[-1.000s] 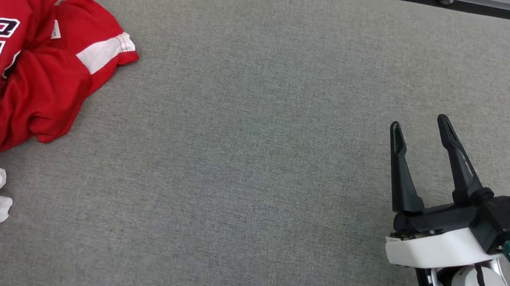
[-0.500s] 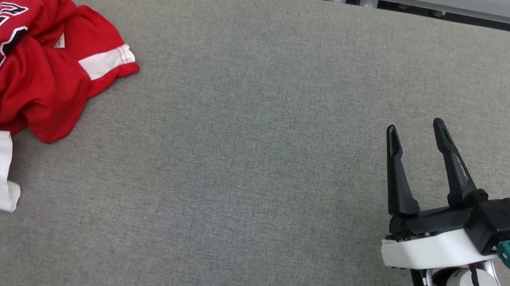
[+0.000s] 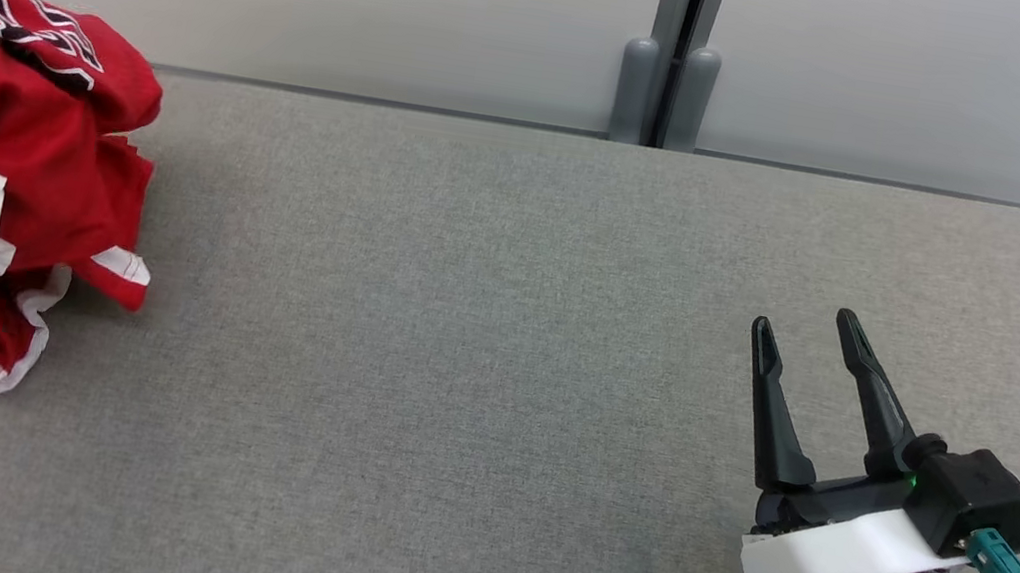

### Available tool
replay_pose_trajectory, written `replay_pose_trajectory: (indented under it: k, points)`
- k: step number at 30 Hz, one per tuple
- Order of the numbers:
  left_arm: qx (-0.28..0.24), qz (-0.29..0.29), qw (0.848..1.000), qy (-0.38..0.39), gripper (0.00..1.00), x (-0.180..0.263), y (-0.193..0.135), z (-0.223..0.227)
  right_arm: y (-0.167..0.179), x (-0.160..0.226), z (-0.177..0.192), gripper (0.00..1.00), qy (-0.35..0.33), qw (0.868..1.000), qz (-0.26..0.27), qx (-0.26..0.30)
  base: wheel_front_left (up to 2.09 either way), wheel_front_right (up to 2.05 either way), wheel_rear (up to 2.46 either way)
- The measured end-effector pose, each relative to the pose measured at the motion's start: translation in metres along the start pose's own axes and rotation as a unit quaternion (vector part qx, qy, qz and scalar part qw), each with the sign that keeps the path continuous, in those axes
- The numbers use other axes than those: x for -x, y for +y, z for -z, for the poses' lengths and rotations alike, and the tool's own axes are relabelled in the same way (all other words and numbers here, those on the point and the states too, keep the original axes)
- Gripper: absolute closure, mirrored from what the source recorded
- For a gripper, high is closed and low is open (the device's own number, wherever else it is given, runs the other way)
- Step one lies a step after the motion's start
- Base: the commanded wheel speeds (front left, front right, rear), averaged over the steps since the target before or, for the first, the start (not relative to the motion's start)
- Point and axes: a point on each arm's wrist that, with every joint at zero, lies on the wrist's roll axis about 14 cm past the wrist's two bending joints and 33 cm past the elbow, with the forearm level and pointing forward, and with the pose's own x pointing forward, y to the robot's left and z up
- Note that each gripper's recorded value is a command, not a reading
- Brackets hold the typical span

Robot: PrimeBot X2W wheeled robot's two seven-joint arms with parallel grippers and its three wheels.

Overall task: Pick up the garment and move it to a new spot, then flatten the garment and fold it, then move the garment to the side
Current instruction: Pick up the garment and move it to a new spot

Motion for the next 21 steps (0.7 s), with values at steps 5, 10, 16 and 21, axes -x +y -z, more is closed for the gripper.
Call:
replay_pose_trajectory:
  k: [5, 10, 16, 21]
  points:
    - [-0.014, 0.06, 0.996, -0.059, 1.0, 0.004, -0.042, -0.045, -0.008, 0.013, -0.011, 0.0, -0.009, 1.0, 0.02, 0.003, 0.0, 0.0, 0.0]
    - [-0.046, 0.139, 0.983, -0.113, 1.0, 0.013, -0.102, -0.084, -0.022, 0.03, -0.021, 0.0, -0.018, 0.999, 0.049, 0.01, 0.0, 0.0, 0.0]
    - [-0.084, 0.234, 0.952, -0.178, 1.0, 0.037, -0.183, -0.125, -0.043, 0.053, -0.035, 0.0, -0.03, 0.995, 0.091, 0.021, 0.0, 0.0, 0.0]
    - [-0.083, 0.314, 0.921, -0.216, 1.0, 0.063, -0.248, -0.14, -0.062, 0.069, -0.044, 0.0, -0.039, 0.991, 0.125, 0.032, 0.0, 0.0, 0.0]
